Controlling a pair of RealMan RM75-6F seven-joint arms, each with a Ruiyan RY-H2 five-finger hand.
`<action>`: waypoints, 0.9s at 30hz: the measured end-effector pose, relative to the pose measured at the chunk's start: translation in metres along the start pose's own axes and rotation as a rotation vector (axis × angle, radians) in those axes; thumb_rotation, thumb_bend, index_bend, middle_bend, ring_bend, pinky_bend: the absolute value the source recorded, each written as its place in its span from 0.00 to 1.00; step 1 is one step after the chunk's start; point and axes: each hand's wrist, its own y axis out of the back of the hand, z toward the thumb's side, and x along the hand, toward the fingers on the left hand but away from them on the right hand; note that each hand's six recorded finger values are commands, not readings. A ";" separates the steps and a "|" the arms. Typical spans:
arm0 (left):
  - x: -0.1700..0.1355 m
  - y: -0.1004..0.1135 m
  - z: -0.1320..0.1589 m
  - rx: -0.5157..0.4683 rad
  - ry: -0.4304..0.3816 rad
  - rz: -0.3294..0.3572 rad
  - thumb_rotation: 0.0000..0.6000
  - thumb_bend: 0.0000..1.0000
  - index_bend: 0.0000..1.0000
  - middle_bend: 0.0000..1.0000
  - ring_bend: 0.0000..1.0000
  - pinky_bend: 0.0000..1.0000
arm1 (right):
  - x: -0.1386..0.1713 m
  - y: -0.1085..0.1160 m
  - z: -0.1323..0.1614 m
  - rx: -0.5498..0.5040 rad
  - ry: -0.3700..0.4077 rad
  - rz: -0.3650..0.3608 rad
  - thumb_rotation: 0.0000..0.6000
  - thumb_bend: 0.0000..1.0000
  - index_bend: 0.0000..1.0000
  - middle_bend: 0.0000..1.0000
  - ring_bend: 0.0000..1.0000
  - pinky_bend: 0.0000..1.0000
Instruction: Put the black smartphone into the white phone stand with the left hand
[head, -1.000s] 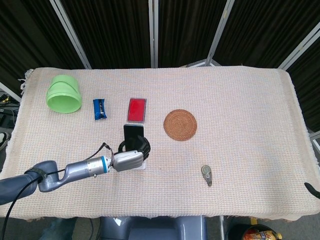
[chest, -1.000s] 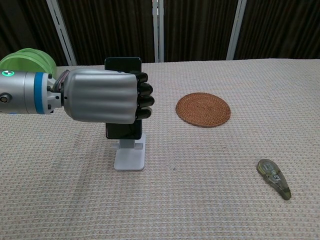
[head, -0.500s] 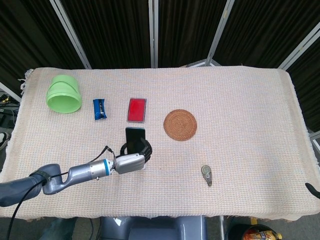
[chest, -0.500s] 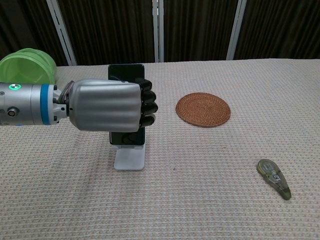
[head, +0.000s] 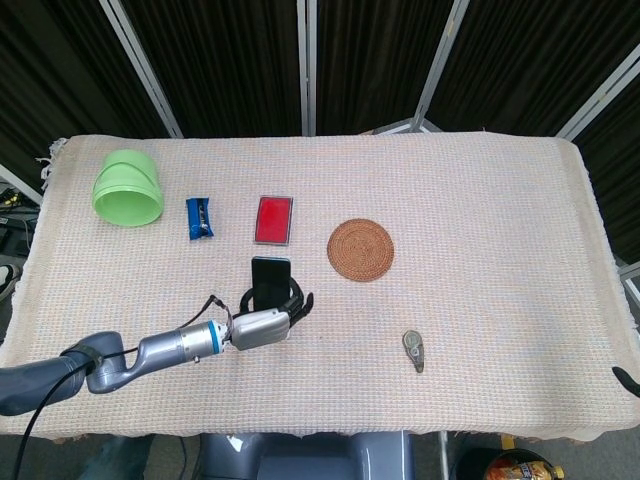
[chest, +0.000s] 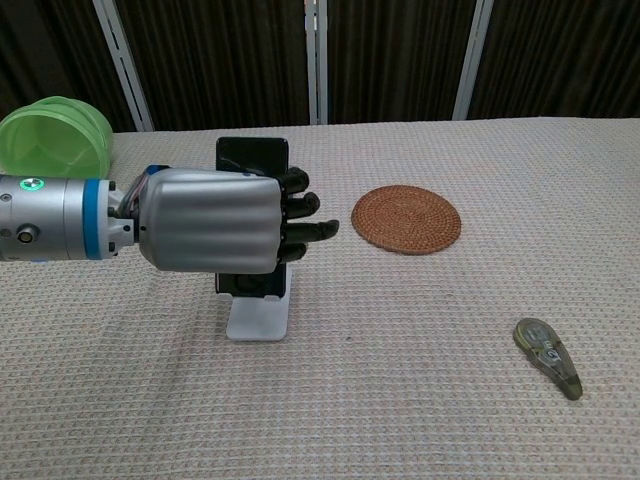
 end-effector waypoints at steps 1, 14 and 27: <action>0.000 0.000 0.000 -0.001 0.000 0.000 1.00 0.00 0.12 0.00 0.06 0.21 | 0.000 0.000 0.000 0.000 0.000 0.000 1.00 0.00 0.00 0.00 0.00 0.00; -0.011 0.001 -0.022 -0.015 0.079 -0.002 1.00 0.00 0.01 0.00 0.00 0.07 | 0.003 0.002 0.002 -0.007 0.010 0.002 1.00 0.00 0.00 0.00 0.00 0.00; -0.090 -0.011 -0.069 -0.492 0.540 -0.208 1.00 0.00 0.00 0.00 0.00 0.00 | 0.013 0.007 0.012 -0.019 0.058 -0.008 1.00 0.00 0.00 0.00 0.00 0.00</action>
